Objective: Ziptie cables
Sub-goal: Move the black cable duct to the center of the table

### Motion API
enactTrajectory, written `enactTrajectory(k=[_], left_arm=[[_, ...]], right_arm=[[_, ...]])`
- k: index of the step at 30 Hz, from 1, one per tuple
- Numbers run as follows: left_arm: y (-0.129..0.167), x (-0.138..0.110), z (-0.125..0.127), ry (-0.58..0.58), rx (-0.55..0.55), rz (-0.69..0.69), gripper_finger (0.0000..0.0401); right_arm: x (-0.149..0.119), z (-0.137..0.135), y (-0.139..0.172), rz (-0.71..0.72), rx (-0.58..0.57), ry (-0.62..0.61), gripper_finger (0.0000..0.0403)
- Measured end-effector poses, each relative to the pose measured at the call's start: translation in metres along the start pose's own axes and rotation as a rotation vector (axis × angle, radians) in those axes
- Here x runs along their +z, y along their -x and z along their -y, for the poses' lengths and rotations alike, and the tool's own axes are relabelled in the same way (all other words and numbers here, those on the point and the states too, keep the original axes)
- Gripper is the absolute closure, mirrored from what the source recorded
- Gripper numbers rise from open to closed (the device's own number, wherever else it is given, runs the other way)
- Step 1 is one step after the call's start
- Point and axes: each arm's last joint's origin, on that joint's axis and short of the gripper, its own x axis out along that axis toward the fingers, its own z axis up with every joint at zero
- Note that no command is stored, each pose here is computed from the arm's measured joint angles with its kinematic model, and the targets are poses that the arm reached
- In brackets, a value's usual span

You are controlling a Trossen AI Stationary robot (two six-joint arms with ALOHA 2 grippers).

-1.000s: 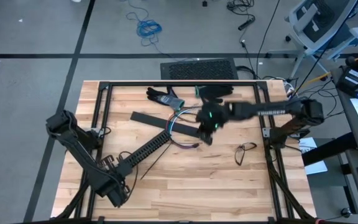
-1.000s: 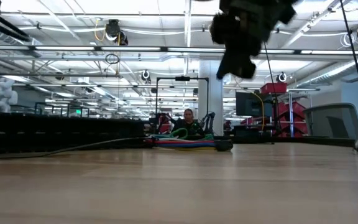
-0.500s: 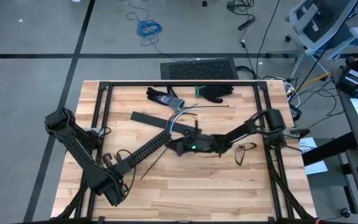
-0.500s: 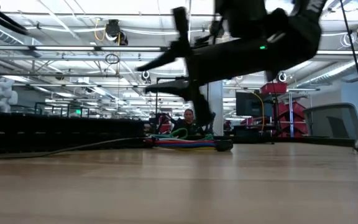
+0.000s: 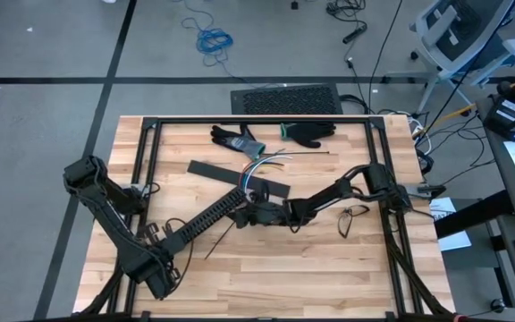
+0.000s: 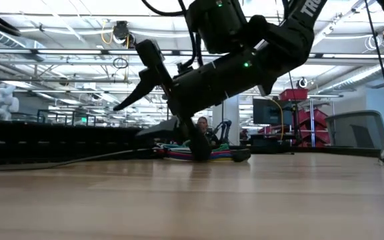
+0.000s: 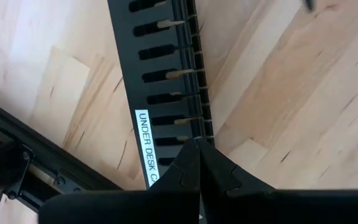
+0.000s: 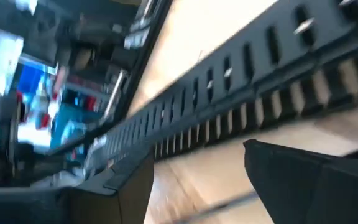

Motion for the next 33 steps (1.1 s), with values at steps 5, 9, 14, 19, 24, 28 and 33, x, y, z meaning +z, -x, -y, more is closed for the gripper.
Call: enactTrajectory(k=[5, 9, 14, 19, 24, 28, 33], left_arm=[[0.0, 0.0, 0.0, 0.0, 0.0, 0.0, 0.0401], [0.0, 0.0, 0.0, 0.0, 0.0, 0.0, 0.0401], [0.0, 0.0, 0.0, 0.005, -0.001, 0.001, 0.0401], [0.0, 0.0, 0.0, 0.007, -0.004, 0.001, 0.0401], [0.0, 0.0, 0.001, 0.008, -0.01, 0.002, 0.0401], [0.0, 0.0, 0.004, 0.012, -0.041, 0.005, 0.0401], [0.0, 0.001, 0.007, 0.016, -0.076, 0.01, 0.0401]], right_arm=[[0.006, 0.003, -0.001, 0.053, -0.027, -0.061, 0.0152], [0.007, 0.004, -0.002, 0.077, -0.039, -0.068, 0.0143], [0.017, 0.011, -0.008, 0.173, -0.056, -0.178, 0.0138], [0.025, 0.01, -0.023, 0.2, -0.06, -0.196, 0.0138], [0.037, 0.005, -0.032, 0.208, -0.124, -0.159, 0.0142], [0.049, 0.007, -0.038, 0.209, -0.226, -0.166, 0.0203], [0.055, 0.008, -0.039, 0.197, -0.221, -0.131, 0.0375]])
